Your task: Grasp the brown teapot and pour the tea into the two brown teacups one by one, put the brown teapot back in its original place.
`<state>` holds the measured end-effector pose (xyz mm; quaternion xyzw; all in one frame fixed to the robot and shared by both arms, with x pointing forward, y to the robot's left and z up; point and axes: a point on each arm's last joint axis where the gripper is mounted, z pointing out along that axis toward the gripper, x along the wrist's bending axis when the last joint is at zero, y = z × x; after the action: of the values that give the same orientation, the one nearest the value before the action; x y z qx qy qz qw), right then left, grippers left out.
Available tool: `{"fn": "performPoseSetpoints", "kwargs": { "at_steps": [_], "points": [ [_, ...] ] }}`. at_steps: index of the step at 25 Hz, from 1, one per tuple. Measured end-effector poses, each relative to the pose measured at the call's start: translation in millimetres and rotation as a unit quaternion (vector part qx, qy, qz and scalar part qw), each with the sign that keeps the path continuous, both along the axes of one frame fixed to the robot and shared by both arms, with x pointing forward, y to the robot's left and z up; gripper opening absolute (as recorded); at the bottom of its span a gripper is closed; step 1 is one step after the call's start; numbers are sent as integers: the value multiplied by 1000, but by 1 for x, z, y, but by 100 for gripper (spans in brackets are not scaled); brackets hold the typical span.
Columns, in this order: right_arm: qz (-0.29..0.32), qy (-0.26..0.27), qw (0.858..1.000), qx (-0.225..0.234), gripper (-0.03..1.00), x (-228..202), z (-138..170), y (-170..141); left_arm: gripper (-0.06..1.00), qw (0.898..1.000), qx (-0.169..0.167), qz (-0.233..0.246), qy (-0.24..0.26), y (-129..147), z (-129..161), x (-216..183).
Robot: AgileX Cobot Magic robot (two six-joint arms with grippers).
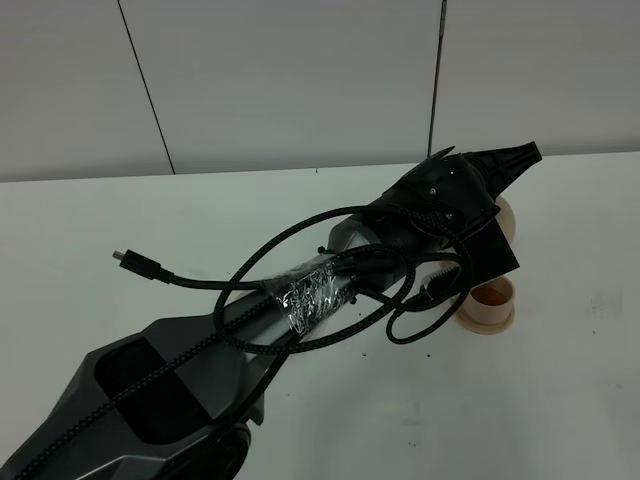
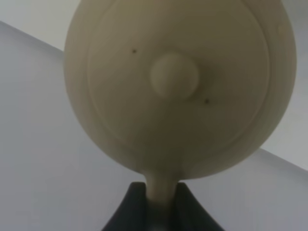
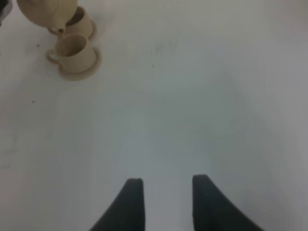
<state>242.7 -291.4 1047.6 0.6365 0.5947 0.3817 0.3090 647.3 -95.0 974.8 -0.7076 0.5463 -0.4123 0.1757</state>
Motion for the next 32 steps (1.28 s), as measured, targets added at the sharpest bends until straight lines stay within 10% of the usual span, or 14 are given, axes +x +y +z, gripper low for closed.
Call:
{"fn": "performPoseSetpoints", "kwargs": {
  "at_steps": [32],
  "points": [
    [0, 0, 1000, 0, 24, 0, 0, 0, 17, 1000, -3, -17, -8, -3, -1, 1]
  ]
}}
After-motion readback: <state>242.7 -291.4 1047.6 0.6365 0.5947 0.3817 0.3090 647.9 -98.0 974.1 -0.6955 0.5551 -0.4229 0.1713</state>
